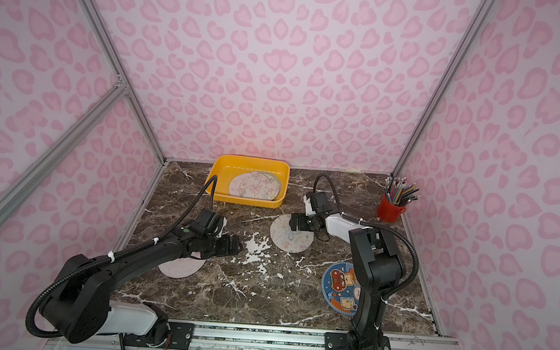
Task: Put the coasters into the storage box
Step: Move the coaster to the center of the board.
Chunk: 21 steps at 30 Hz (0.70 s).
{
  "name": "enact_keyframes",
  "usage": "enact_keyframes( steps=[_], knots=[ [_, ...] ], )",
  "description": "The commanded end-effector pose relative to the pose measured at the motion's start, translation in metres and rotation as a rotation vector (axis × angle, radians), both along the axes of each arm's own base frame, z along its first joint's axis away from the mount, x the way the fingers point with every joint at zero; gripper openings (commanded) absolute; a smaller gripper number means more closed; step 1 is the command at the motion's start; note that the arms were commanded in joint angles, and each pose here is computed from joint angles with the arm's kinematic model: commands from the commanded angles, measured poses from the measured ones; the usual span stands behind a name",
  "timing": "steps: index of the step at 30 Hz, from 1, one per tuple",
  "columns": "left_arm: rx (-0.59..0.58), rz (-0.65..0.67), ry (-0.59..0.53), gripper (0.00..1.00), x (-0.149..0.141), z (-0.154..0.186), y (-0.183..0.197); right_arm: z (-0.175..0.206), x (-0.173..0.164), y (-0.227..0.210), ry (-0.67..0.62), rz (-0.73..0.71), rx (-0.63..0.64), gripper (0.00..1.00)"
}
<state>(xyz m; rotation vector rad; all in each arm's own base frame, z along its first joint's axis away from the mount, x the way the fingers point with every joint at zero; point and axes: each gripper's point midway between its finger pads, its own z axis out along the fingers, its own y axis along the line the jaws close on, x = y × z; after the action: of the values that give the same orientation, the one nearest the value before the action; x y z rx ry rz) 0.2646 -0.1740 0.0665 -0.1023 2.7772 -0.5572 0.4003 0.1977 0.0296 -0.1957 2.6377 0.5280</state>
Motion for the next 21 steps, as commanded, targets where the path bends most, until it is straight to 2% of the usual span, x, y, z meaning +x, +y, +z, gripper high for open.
enact_keyframes(
  steps=[1,5,9,15,21],
  knots=[
    [-0.015,-0.006,-0.021,0.99,0.005,0.005,-0.004,-0.024,-0.069,0.011,0.289,0.013,-0.005,0.99],
    [-0.014,-0.007,-0.021,0.99,0.005,0.005,-0.004,-0.009,-0.074,0.031,0.273,0.060,0.010,0.99],
    [-0.010,-0.007,-0.021,0.99,0.006,0.006,-0.004,0.002,-0.064,0.018,0.234,0.043,-0.029,0.99],
    [-0.003,-0.017,-0.014,0.99,0.011,0.003,-0.007,-0.005,-0.053,0.006,0.237,0.055,-0.053,0.94],
    [0.001,-0.028,-0.023,0.99,0.021,0.003,-0.013,-0.011,-0.051,0.030,0.244,0.132,-0.016,0.91]
  ],
)
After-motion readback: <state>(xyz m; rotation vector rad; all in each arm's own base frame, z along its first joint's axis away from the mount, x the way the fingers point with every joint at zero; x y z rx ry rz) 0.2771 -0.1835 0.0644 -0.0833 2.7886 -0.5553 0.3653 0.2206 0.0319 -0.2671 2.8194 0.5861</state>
